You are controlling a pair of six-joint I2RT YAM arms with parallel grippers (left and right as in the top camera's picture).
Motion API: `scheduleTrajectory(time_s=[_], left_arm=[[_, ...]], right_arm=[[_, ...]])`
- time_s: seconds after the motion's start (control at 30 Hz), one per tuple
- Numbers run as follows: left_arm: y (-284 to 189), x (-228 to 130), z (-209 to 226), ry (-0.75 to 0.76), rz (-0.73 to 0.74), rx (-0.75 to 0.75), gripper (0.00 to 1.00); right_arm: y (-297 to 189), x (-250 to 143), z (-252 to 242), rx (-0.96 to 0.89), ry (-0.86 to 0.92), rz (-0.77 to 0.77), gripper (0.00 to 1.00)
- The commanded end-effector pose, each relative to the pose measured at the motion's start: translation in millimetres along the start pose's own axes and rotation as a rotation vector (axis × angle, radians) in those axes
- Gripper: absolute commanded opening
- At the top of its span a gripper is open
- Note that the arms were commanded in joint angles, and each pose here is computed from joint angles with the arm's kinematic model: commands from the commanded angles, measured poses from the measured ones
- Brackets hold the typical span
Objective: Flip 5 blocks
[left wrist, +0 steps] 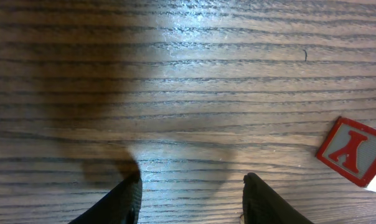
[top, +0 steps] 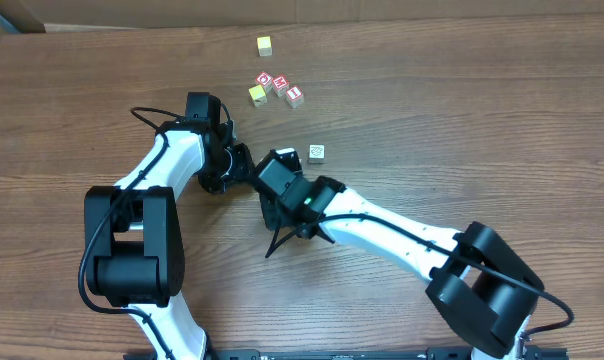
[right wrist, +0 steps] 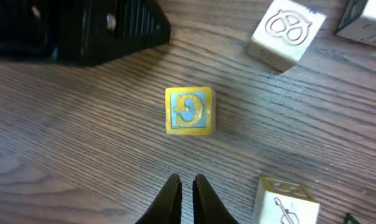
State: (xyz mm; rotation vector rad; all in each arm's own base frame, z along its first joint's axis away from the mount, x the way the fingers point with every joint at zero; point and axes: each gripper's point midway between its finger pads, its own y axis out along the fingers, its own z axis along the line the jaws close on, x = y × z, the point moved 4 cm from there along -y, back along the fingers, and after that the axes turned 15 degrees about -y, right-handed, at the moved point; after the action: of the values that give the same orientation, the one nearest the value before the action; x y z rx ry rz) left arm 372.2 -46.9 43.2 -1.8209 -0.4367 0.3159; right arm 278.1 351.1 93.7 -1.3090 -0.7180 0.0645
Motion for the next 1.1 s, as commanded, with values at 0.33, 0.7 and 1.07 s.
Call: scheduleTrajectory(time_s=[0.33,0.7,1.07], left_arm=[[11.1,-11.1,14.8,-0.029,0.044,0.051,0.47],[11.1,-10.9,14.7,-0.030,0.044,0.051,0.49],[11.2,-9.2,13.8,-0.027,0.035,0.046,0.49]], right_arm=[[21.0,-10.2,-16.9,-0.137,-0.012,0.044,0.10],[17.6,-25.6,-29.1,-0.207,-0.029,0.117,0.10],[6.7,-19.2,-30.9,-0.206,0.021,0.090,0.10]])
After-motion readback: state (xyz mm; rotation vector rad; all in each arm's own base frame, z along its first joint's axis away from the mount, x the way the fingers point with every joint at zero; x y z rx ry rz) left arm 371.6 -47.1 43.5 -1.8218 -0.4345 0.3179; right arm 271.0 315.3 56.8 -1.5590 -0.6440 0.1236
